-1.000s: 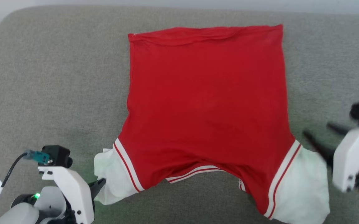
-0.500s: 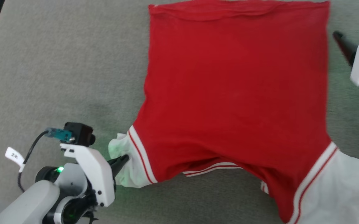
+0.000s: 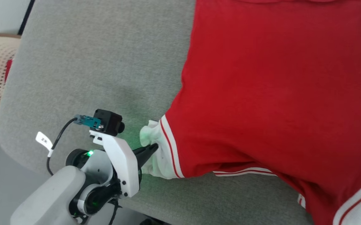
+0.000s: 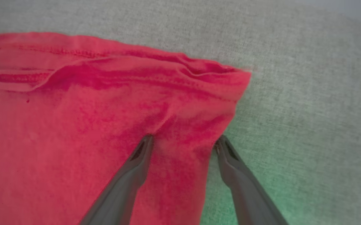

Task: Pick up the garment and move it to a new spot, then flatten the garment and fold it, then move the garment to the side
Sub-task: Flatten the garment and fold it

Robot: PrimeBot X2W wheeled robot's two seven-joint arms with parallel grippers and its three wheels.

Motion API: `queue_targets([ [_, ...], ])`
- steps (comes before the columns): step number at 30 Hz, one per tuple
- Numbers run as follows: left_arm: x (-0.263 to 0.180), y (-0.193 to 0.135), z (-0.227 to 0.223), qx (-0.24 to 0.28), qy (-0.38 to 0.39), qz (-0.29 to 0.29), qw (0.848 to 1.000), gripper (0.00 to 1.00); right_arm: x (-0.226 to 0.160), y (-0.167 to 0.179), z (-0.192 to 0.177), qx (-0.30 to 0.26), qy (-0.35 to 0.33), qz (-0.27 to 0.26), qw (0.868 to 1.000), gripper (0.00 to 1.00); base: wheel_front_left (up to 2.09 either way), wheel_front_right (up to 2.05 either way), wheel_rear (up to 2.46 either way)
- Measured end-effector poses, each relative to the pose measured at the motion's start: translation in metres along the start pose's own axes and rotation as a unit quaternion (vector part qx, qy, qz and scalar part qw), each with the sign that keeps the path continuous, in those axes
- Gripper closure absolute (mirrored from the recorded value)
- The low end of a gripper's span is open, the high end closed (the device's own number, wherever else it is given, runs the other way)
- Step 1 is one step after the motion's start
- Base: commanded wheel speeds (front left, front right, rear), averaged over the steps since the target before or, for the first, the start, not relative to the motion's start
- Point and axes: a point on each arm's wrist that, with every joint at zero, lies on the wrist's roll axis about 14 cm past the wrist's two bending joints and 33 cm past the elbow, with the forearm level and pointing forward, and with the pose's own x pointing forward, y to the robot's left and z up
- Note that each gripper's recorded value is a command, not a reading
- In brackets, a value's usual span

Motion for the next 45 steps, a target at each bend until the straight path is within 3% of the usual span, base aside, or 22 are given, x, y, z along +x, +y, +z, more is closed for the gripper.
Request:
queue_targets([
  [4,0.001,0.006,-0.002,-0.008,0.000,0.006,1.000,1.00,0.011,0.001,-0.009,0.010,0.051,0.003,0.999,0.00,0.00,0.00,0.00],
  [5,0.001,0.006,-0.002,-0.009,0.000,0.006,1.000,1.00,0.012,0.001,-0.010,0.007,0.056,0.001,0.998,0.57,0.00,0.00,0.00],
  [6,0.001,0.006,-0.002,-0.010,0.000,0.006,1.000,1.00,0.012,0.000,-0.010,0.006,0.058,-0.002,0.998,1.00,0.00,0.00,0.00],
  [14,-0.002,0.016,0.012,-0.003,-0.022,0.017,1.000,1.00,-0.007,-0.005,-0.011,-0.028,0.021,-0.019,0.999,1.00,0.00,0.00,0.00],
  [26,-0.011,0.009,0.038,0.027,-0.055,0.011,0.998,1.00,-0.078,-0.010,-0.048,-0.089,-0.001,0.000,0.996,1.00,0.00,0.00,0.00],
  [37,-0.022,-0.020,0.051,0.058,-0.074,-0.023,0.995,1.00,-0.148,-0.003,-0.136,-0.076,0.030,0.046,0.996,1.00,0.00,0.00,0.00],
  [45,-0.022,-0.026,0.050,0.061,-0.073,-0.029,0.995,1.00,-0.157,0.008,-0.210,-0.028,0.088,0.063,0.994,1.00,0.00,0.00,0.00],
])
